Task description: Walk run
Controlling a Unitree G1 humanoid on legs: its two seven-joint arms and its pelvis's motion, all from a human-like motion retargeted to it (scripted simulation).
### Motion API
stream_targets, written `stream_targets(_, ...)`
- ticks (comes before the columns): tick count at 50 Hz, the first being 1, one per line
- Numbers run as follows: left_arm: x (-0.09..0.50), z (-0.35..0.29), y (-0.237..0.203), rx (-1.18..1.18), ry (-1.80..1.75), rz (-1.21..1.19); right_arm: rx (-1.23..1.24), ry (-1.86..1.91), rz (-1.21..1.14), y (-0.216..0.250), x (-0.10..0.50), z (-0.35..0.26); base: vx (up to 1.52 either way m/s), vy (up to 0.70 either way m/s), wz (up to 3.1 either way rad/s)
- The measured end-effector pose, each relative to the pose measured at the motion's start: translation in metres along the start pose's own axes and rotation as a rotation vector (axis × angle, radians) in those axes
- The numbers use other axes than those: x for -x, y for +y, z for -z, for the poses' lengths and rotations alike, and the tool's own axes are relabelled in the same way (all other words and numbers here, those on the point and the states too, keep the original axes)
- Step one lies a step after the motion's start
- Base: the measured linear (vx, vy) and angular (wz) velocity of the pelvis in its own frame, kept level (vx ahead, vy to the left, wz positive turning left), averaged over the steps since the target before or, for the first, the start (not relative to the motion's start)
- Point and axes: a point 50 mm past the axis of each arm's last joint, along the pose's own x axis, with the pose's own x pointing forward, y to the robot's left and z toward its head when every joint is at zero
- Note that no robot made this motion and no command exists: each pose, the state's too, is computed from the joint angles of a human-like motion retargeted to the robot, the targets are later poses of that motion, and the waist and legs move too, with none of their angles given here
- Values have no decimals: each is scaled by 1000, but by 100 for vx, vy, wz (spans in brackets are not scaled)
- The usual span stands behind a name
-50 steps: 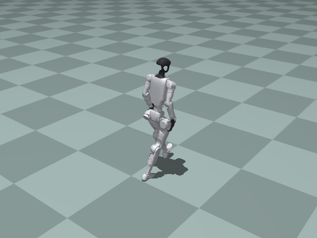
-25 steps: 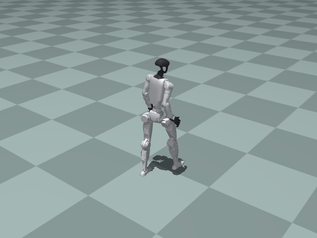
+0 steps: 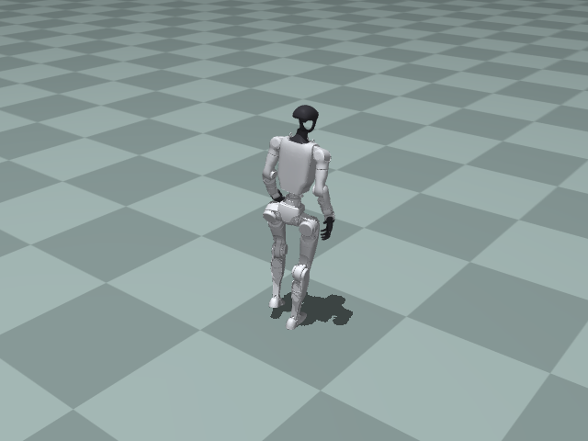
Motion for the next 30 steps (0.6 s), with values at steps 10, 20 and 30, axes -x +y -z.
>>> stream_targets(10, -2, 6, -16, 16, 78, 68, -37, 70, -147, 24, 0, 13, 94, -27, -3)
stream_targets(20, -1, 16, 9, 82, 129, 144, -3, 14, -17, 11, -10, -14, 98, -29, -35)
stream_targets(30, 4, 14, -14, -182, 110, 313, -113, -245, 222, -28, 6, -31, 77, 10, 147)
